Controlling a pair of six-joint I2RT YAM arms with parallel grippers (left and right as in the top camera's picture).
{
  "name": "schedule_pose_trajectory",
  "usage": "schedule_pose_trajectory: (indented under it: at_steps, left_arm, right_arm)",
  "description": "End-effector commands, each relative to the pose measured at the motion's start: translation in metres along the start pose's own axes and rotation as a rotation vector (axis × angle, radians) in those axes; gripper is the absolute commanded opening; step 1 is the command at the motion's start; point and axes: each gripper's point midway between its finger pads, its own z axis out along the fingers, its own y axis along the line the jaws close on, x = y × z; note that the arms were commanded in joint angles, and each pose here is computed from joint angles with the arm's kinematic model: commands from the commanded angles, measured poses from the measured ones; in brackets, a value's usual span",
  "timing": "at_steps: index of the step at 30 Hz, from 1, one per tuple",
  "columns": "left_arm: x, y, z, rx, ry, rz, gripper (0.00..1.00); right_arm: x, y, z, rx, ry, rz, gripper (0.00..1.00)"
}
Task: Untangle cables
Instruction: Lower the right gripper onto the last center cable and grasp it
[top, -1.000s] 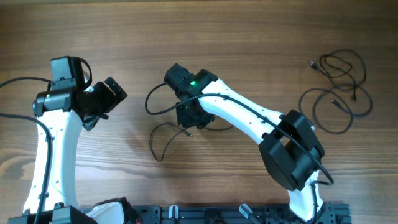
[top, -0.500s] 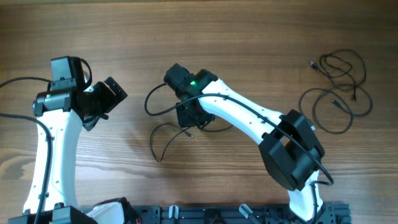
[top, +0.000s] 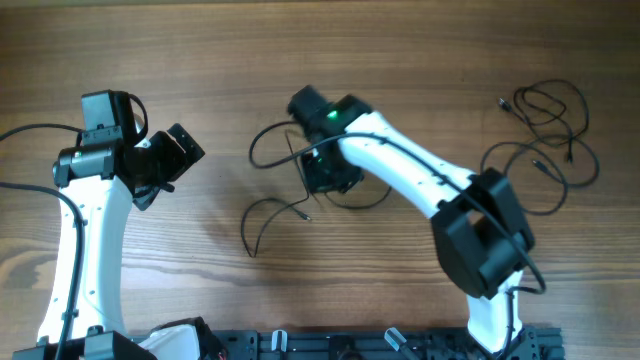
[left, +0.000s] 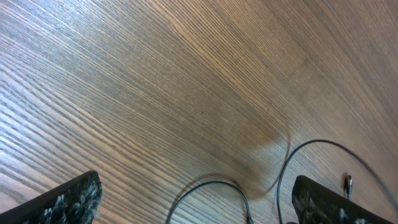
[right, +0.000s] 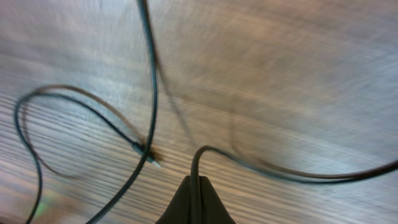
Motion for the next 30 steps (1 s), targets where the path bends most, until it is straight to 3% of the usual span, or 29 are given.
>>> schedule_pose_trajectory:
  at_steps: [1,3,4,5,6,8,20,27,28,30]
  left_arm:
    - [-0.003,0.003,0.001,-0.015,-0.005,-0.014,1.0]
    - [-0.003,0.003,0.001,-0.015,-0.005,-0.014,1.0]
    - [-0.003,0.003,0.001,-0.015,-0.004,-0.014,1.0]
    - [-0.003,0.003,0.001,-0.015,-0.004,-0.014,1.0]
    - [-0.003,0.003,0.001,-0.015,-0.004,-0.014,1.0]
    - [-0.003,0.003,0.001,-0.015,-0.005,-0.014,1.0]
    - [-0.003,0.003,0.001,-0.015,-0.005,-0.014,1.0]
    - [-0.002,0.003,0.001,-0.017,-0.002,-0.014,1.0]
    - [-0.002,0.003,0.001,-0.017,-0.001,-0.014,1.0]
    - [-0.002,0.003,0.001,-0.017,-0.001,-0.014,1.0]
  right_arm:
    - [-0.015,-0.001,-0.051,-0.093,-0.125,-0.049,0.08]
    - [-0.019,0.004,-0.069,-0.146,-0.175,-0.103,0.19]
    - [-0.02,0.007,-0.077,-0.17,-0.198,-0.14,0.37]
    - [-0.021,0.009,-0.083,-0.178,-0.215,-0.162,0.61]
    - [-0.022,0.01,-0.088,-0.182,-0.232,-0.173,0.77]
    - [-0.022,0.012,-0.094,-0.185,-0.252,-0.197,0.89]
    - [-0.025,0.034,-0.066,-0.185,-0.233,-0.29,0.89]
    - [-0.014,0.062,-0.027,-0.224,-0.138,-0.226,0.85]
    - [-0.011,0.064,-0.022,-0.222,-0.125,-0.231,0.81]
    - [-0.006,0.068,-0.017,-0.215,-0.105,-0.251,0.58]
